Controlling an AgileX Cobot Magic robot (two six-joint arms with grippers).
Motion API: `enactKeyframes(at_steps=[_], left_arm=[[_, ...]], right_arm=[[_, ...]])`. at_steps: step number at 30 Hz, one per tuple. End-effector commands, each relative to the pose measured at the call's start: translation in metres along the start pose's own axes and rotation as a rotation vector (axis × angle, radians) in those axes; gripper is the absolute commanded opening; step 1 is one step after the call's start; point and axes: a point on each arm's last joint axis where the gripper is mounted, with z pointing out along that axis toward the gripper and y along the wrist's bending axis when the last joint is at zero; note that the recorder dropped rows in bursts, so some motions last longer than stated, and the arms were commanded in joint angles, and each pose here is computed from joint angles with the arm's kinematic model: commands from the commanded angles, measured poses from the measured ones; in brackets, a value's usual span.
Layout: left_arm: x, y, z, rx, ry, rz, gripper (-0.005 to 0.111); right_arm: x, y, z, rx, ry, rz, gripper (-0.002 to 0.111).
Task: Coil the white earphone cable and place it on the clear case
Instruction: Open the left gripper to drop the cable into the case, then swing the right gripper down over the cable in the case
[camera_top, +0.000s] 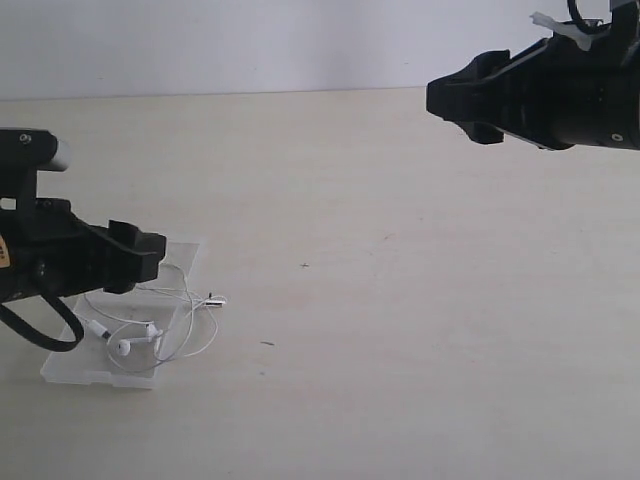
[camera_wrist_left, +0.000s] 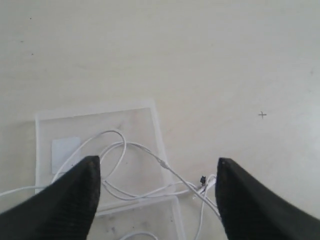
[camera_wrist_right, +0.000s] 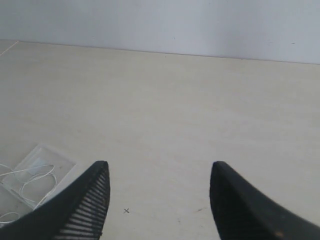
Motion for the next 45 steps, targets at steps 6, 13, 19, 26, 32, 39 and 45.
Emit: enactKeyframes(at_steps=[6,13,19,26,32,39,45], left_arm=[[-0.005,-0.003,-0.001,0.015,-0.034,0.006,0.062],[-0.001,-0.027,-0.002,0.138,-0.050,0.280,0.062],[0.000,-0.027,-0.002,0.138,-0.034,0.311,0.062],[-0.007,-0.006,-0.004,0.038,-0.057,0.044,0.062],[-0.004,0.016,-0.005,-0.034,-0.049,-0.033,0.062],[-0.004,0.027,-0.006,-0.068,-0.056,-0.076,0.062],[-0.005,0.026,-0.006,-0.065,-0.062,-0.075,0.062]], right_arm=[[-0.001,-0.001,-0.001,0.000,-0.020,0.113,0.056],[0.008,-0.001,0.012,-0.033,0.041,-0.010,0.057],[0.019,0.005,0.027,-0.134,0.117,-0.004,0.056],[0.031,0.024,0.062,-0.478,0.268,-0.280,0.056],[0.056,0.049,0.109,-0.599,0.352,-0.436,0.056],[0.091,0.088,0.152,-0.620,0.406,-0.630,0.056],[0.102,0.105,0.181,-0.609,0.414,-0.667,0.052]])
